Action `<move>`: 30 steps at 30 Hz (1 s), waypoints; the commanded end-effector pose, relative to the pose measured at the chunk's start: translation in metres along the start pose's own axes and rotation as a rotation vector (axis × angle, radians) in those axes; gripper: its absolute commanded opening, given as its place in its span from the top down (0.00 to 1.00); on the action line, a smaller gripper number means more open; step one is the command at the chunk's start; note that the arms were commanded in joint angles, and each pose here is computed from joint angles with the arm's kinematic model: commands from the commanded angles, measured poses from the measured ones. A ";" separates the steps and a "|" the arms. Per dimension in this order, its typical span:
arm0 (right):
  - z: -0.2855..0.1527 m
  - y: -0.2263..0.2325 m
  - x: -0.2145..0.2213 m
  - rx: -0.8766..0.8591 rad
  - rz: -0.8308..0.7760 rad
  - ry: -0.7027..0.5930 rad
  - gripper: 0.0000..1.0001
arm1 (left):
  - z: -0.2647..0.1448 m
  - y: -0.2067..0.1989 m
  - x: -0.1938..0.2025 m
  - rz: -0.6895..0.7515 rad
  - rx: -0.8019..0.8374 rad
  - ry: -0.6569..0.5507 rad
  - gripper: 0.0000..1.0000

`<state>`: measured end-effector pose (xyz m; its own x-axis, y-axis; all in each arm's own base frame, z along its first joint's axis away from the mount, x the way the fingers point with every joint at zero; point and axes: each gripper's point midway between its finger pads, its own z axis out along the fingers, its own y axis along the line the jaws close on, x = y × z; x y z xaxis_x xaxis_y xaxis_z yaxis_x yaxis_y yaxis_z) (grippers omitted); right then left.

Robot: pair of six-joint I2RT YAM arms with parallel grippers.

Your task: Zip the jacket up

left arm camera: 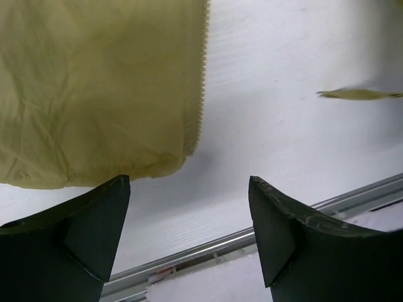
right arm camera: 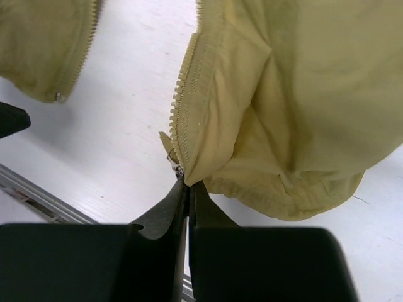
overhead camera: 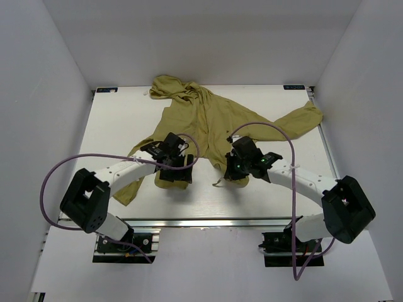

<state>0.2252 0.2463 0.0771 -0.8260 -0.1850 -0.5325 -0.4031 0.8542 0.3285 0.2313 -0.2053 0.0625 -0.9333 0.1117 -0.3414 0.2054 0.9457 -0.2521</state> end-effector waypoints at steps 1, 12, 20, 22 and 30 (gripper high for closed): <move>-0.005 0.000 -0.005 -0.029 -0.008 -0.028 1.00 | 0.003 0.006 -0.002 0.024 -0.045 0.016 0.15; -0.004 -0.012 0.006 -0.037 0.021 -0.021 1.00 | 0.021 0.011 0.011 0.038 -0.110 0.101 0.23; -0.007 -0.021 0.009 -0.024 0.040 -0.029 1.00 | 0.032 0.019 0.010 0.025 -0.221 0.132 0.30; -0.007 -0.023 0.011 -0.020 0.044 -0.028 1.00 | 0.035 0.020 0.013 0.021 -0.234 0.145 0.30; -0.009 -0.029 0.013 0.001 0.049 -0.032 1.00 | 0.044 0.013 0.023 -0.012 -0.253 0.156 0.32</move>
<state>0.2183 0.2168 0.0617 -0.8491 -0.1406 -0.5092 -0.3557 0.8648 0.3545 0.2265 -0.1981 0.0141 -0.9708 0.1483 -0.1888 0.1554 0.9876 -0.0236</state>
